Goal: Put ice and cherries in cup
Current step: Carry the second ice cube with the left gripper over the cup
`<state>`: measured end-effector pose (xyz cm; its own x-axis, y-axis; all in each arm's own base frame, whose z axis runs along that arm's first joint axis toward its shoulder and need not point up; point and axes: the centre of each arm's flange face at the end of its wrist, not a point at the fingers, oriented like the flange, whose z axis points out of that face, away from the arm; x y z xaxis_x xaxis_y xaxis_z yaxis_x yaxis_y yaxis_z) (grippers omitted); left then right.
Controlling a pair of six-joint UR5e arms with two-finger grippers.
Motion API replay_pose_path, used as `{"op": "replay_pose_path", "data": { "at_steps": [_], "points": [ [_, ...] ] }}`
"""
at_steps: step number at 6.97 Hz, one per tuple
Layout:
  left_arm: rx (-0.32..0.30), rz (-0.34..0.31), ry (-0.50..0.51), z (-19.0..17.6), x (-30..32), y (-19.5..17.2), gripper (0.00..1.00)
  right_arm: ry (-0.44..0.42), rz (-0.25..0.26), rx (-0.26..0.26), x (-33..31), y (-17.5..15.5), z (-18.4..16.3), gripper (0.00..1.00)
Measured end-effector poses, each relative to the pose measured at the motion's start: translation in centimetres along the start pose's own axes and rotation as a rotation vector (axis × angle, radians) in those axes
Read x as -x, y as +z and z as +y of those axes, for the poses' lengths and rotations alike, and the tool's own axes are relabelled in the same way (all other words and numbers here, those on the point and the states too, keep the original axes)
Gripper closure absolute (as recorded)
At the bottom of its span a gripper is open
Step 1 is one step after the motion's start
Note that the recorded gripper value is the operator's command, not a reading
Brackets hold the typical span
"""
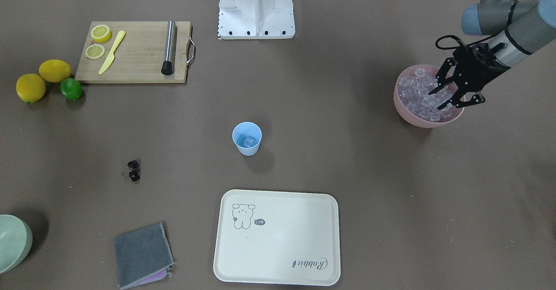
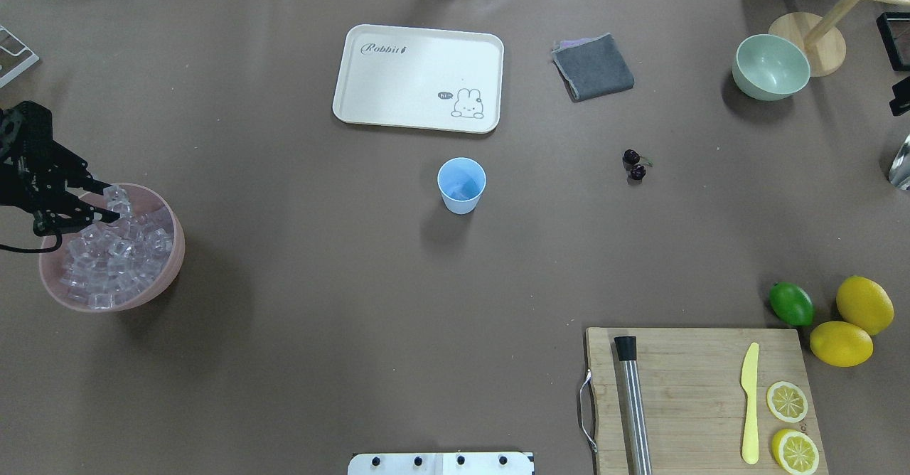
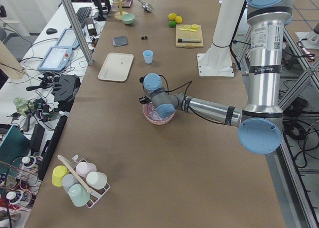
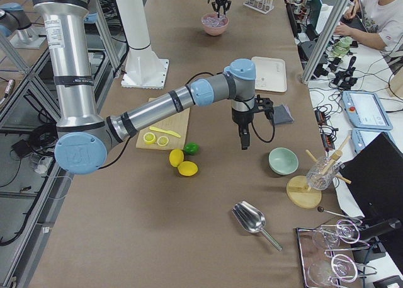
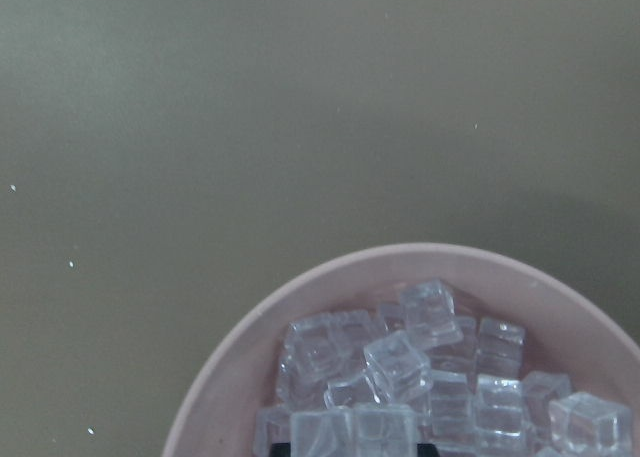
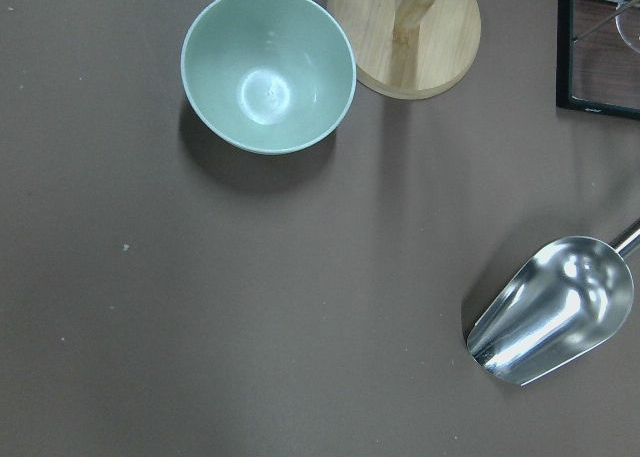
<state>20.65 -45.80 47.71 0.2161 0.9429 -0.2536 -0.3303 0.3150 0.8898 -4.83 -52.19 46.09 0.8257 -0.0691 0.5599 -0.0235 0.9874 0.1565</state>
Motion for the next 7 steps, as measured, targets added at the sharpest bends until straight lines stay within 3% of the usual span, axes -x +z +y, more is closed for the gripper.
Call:
{"op": "replay_pose_path", "data": {
  "at_steps": [4,7],
  "points": [
    [-0.147,0.02,-0.153,-15.2,1.2,1.3,1.0,0.011,-0.035,0.031,-0.1,0.6,0.5,0.0],
    [-0.201,-0.018,-0.22,-26.7,-4.1,7.5,1.0,0.016,-0.046,0.048,-0.2,1.3,0.6,0.0]
  ]
}}
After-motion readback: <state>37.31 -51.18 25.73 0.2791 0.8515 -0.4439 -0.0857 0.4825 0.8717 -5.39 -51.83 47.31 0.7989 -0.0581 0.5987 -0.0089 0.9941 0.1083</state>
